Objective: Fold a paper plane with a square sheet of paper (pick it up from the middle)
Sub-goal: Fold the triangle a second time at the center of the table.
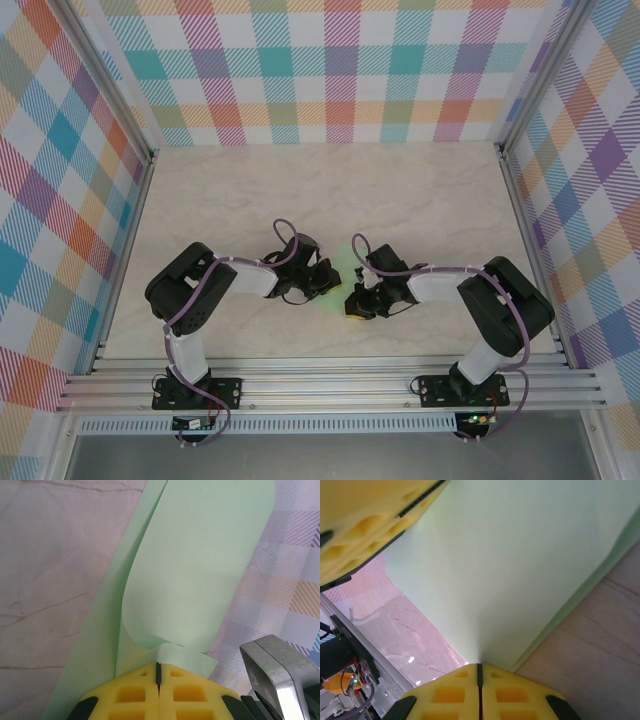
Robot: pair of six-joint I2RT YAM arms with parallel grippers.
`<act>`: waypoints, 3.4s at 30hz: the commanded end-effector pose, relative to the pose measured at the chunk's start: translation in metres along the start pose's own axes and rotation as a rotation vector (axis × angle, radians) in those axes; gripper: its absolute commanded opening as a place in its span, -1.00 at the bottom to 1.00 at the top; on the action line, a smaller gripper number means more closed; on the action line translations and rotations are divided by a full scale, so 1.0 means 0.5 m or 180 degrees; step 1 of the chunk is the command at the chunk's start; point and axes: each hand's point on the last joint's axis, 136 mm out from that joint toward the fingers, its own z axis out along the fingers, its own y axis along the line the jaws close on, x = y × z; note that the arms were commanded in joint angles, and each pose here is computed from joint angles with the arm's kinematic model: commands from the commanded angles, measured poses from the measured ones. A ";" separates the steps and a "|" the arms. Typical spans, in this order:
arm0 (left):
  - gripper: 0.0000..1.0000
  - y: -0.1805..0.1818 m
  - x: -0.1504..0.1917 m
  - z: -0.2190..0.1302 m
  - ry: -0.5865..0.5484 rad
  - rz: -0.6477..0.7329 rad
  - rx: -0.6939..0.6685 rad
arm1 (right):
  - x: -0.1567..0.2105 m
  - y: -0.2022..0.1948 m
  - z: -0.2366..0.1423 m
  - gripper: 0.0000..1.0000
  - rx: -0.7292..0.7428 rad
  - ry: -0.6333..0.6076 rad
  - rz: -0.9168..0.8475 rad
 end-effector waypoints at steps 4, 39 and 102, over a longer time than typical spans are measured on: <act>-1.00 0.024 0.023 0.001 0.0088 -0.0047 -0.0125 | 0.022 -0.024 -0.015 -0.86 0.0215 0.0013 -0.0205; -0.76 -0.058 0.007 -0.047 -0.0172 0.0318 -0.0002 | -0.004 -0.060 0.017 -0.90 0.0392 -0.0248 0.0202; -1.00 0.025 -0.162 -0.080 -0.0337 0.0414 -0.0576 | -0.002 -0.073 0.019 -0.89 0.0630 0.0042 0.0092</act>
